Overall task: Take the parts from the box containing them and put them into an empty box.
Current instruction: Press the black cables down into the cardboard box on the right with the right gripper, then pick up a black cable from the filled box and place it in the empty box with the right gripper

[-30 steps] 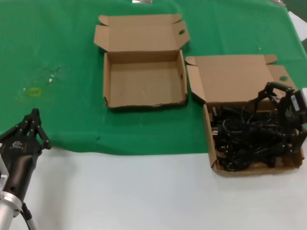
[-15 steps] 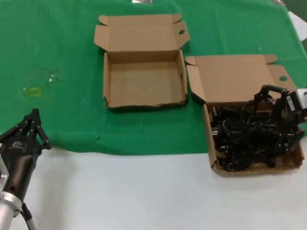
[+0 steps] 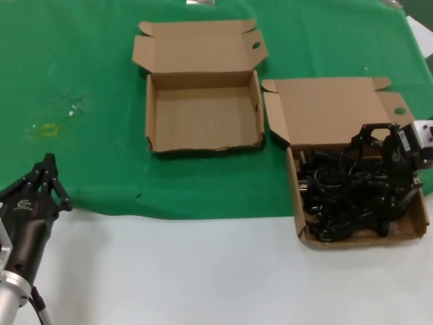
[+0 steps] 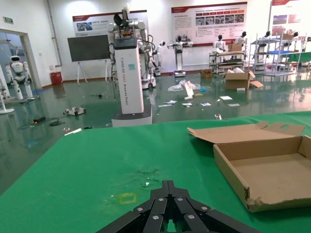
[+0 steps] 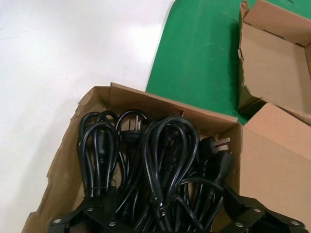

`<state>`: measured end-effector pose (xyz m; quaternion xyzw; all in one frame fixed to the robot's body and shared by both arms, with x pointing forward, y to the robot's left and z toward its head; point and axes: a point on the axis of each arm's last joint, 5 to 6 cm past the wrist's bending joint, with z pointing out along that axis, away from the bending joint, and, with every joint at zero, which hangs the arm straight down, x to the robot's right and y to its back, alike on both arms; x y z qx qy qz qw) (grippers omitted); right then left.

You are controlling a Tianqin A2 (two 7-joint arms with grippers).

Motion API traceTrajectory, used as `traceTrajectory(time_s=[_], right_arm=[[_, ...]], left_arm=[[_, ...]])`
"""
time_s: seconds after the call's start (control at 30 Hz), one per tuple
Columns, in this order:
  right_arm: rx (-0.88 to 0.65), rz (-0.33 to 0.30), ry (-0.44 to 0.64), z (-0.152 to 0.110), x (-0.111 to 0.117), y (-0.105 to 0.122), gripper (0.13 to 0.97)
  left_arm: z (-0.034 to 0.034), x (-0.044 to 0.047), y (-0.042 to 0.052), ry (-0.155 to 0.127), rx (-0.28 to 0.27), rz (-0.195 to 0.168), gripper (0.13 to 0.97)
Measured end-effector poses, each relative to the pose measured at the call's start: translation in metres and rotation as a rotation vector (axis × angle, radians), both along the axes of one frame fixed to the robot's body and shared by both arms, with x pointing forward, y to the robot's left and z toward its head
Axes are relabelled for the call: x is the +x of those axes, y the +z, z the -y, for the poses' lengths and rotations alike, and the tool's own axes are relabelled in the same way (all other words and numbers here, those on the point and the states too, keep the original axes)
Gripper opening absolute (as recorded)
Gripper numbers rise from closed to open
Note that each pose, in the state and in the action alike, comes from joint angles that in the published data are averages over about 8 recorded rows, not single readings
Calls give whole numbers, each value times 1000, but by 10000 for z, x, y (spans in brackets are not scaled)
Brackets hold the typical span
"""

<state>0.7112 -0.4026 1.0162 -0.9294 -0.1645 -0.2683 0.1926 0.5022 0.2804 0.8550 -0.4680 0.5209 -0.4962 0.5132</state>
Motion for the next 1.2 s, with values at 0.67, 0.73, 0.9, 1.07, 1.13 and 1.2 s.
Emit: traceTrajectory(time_s=[0.67, 0.73, 0.9, 1.07, 1.13, 1.2], right_arm=[[16, -28, -9, 1, -55, -22, 465], [16, -33, -12, 11, -75, -34, 438], [18, -39, -21, 23, -116, -50, 340], [24, -35, -29, 15, -135, -25, 274], [26, -31, -32, 9, -139, 0, 260], [29, -26, -34, 3, -146, 35, 247]], left_arm=[[0, 0, 0, 0, 0, 0, 144], [0, 0, 0, 0, 0, 0, 144], [0, 0, 0, 0, 0, 0, 144], [0, 0, 0, 0, 0, 0, 144], [0, 0, 0, 0, 0, 0, 144], [0, 0, 0, 0, 0, 0, 144]])
